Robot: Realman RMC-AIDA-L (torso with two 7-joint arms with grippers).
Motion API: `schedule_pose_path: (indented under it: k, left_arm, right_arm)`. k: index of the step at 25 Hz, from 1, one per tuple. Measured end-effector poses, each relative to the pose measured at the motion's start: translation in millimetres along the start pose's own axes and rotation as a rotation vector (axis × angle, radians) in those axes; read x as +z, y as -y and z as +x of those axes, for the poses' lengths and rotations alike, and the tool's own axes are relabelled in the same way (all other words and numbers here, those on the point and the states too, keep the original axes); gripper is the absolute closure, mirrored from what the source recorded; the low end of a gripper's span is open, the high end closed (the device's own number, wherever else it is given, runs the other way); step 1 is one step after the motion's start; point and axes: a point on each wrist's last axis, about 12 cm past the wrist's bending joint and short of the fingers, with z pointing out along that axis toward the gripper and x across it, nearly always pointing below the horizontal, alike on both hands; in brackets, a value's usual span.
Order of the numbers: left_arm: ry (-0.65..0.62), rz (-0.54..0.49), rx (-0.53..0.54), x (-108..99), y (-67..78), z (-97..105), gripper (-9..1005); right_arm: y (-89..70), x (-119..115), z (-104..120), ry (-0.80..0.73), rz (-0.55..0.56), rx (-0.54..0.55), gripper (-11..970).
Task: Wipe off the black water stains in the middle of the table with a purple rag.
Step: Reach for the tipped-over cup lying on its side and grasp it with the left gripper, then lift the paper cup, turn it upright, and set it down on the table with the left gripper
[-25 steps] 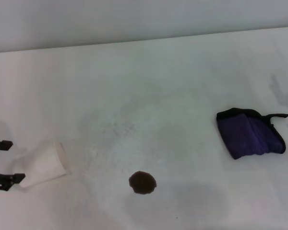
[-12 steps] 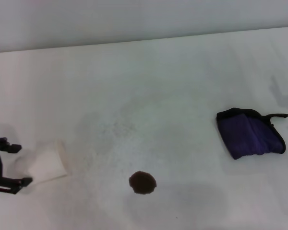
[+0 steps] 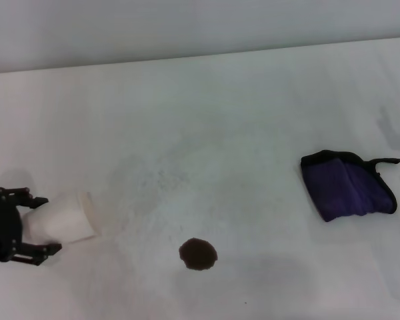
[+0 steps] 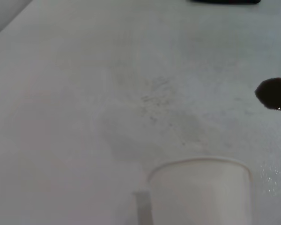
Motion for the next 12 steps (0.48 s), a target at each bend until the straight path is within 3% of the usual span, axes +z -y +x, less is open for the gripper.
schedule_pose_path:
  k: [12]
  left_arm:
    - [0.009, 0.007, 0.021, 11.1, -5.9, -5.6, 143]
  right_arm:
    - [0.3, -0.9, 0.3, 0.0, 0.012, 0.007, 119]
